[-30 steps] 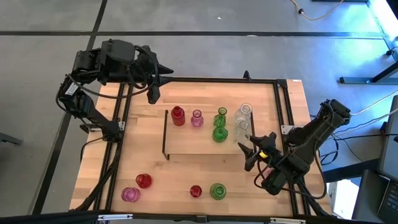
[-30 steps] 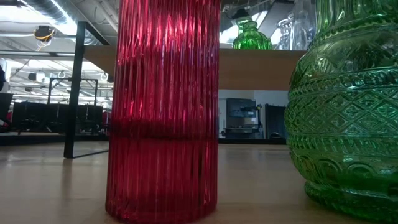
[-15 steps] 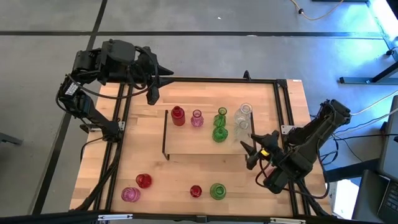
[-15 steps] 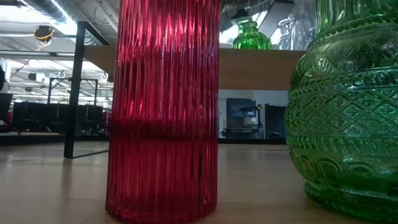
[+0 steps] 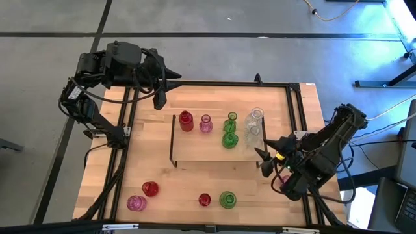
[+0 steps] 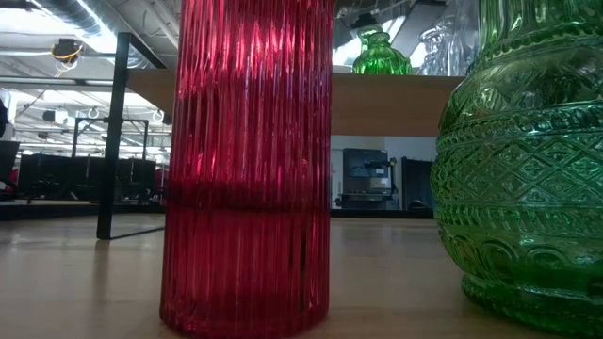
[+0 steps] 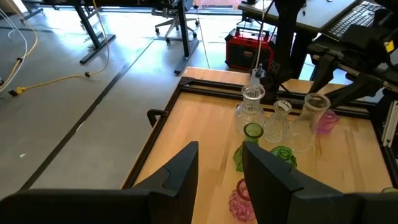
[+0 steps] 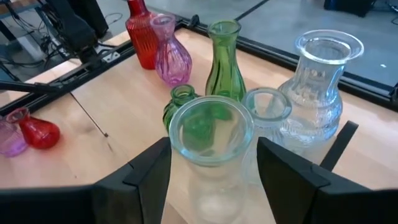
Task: Sort vases onto shelf
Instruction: Put the transparent vase on the shelf aligned with the other transparent vases, then put the top violet vase on the shelf aligned with the other violet vase
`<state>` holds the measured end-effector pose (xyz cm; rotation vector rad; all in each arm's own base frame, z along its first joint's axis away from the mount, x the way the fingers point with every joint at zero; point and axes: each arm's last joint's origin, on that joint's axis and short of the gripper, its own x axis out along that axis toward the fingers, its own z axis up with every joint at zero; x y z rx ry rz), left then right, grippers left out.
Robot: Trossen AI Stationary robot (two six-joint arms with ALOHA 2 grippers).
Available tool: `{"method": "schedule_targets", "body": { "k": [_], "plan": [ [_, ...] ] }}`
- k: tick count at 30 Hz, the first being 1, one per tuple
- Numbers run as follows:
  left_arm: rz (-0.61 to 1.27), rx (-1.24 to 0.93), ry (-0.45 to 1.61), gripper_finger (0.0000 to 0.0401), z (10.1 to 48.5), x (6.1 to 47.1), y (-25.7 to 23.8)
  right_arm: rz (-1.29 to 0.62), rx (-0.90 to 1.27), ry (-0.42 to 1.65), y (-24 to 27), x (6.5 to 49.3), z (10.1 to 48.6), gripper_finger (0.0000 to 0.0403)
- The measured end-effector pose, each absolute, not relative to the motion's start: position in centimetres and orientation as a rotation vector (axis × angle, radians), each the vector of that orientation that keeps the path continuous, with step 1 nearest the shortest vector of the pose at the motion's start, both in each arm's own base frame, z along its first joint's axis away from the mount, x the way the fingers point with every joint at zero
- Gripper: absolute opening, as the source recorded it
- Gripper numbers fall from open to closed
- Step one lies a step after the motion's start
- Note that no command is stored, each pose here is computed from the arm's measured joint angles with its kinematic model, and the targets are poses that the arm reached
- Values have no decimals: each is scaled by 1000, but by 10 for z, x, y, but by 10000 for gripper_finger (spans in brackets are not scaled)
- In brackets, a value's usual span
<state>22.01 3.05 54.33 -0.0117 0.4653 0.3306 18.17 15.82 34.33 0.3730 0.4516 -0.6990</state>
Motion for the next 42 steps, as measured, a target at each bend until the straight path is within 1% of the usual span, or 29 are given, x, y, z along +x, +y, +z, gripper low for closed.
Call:
{"method": "schedule_targets", "body": {
  "k": [5, 12, 18, 22, 26, 30, 33, 35, 38, 42],
  "plan": [
    [327, 3, 468, 116, 543, 220, 30, -692, 388, 458, 158, 182, 348, 216],
    [327, 3, 468, 116, 543, 220, 30, -685, 402, 553, 155, 176, 362, 216],
    [327, 3, 469, 116, 543, 220, 30, -660, 445, 559, 151, 172, 388, 216],
    [326, 2, 469, 116, 543, 220, 30, -578, 468, 556, 148, 169, 418, 216],
    [277, -25, 468, 116, 543, 220, 29, -454, 511, 638, 144, 162, 445, 216],
    [202, -110, 476, 116, 542, 221, 26, -343, 587, 745, 142, 156, 458, 216],
    [187, -150, 484, 116, 541, 220, 22, -290, 663, 870, 142, 150, 456, 216],
    [189, -158, 488, 116, 540, 224, 20, -300, 720, 952, 143, 148, 447, 216],
    [194, -187, 499, 116, 537, 230, 15, -381, 804, 1092, 144, 142, 421, 216],
    [176, -199, 525, 116, 533, 235, 8, -522, 867, 1269, 144, 115, 380, 216]
  ]
}}
